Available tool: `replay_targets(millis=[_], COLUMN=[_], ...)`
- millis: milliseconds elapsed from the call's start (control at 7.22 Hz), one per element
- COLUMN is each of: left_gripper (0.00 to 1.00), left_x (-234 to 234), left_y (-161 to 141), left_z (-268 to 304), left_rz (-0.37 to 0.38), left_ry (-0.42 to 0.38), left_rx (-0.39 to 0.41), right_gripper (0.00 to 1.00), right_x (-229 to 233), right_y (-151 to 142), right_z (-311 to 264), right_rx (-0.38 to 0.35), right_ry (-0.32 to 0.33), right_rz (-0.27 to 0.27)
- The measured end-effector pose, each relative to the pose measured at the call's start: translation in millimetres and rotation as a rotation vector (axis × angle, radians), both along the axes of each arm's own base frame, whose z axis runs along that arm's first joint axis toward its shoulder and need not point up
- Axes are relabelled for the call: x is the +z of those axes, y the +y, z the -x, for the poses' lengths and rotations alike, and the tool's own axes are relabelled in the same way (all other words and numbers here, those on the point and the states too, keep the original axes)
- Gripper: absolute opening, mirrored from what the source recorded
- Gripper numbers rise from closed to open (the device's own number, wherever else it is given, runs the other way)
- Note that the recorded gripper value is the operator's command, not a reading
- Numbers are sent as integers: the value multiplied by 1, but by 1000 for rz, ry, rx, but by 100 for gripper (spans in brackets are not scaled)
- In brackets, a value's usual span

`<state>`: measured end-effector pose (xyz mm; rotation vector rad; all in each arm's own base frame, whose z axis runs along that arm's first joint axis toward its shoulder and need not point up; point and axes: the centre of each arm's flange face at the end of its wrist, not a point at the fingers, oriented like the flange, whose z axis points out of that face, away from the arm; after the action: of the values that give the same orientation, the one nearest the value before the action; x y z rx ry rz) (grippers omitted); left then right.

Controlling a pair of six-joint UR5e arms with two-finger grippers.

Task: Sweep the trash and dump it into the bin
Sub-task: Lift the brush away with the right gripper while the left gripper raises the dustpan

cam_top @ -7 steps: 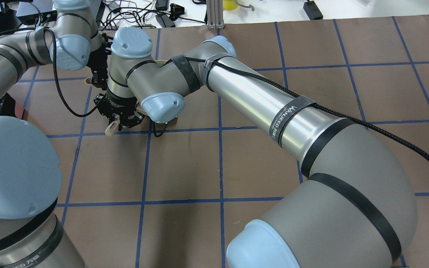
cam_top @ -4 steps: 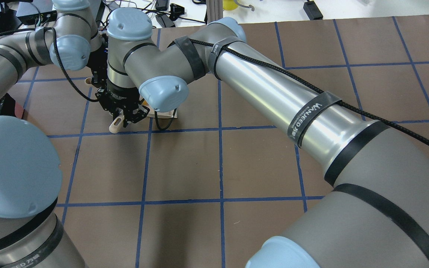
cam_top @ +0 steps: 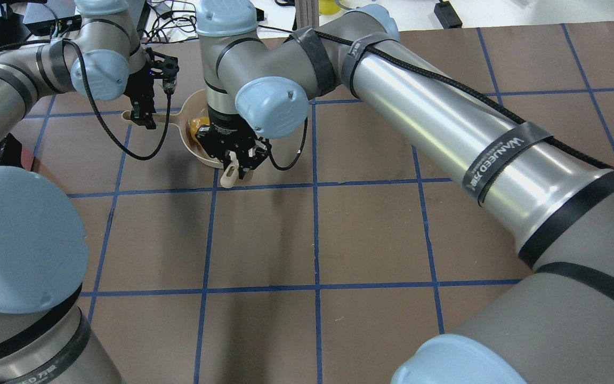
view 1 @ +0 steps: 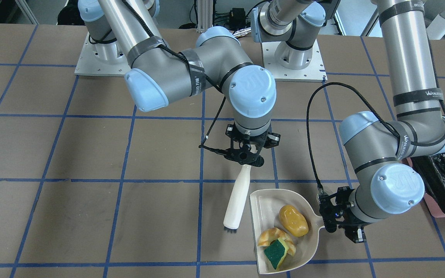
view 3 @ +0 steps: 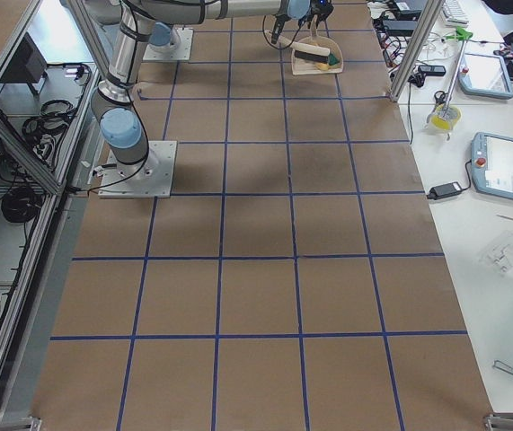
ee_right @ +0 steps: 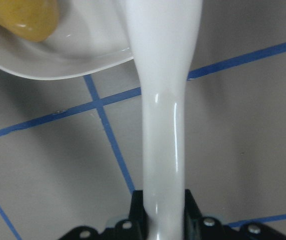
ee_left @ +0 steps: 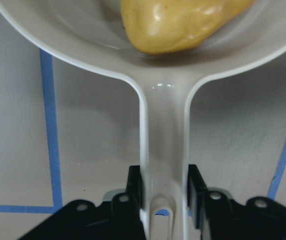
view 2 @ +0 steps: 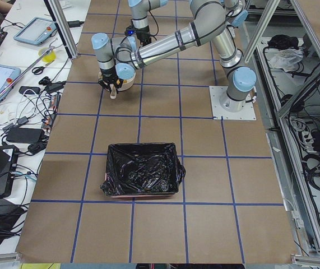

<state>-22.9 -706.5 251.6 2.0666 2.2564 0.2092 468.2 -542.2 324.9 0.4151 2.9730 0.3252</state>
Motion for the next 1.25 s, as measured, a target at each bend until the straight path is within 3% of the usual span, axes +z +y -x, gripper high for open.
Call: replay_targets(millis=[554,831,1246], left_gripper=[0,0,0], left_x=[1,2,16], left_y=[1,1,-2], left_z=[0,-1,-13], left_rz=[0,9,39], left_ry=[1,53,113], left_rx=[-1,6,28], right_gripper=[0,0,0], right_x=[-1,2,-2], right_y=[-22,-39,-54], right_z=[170,252,370], right_rx=[67,88,90], right_ry=[72,120,117], right_rz=[-33,-56,-107])
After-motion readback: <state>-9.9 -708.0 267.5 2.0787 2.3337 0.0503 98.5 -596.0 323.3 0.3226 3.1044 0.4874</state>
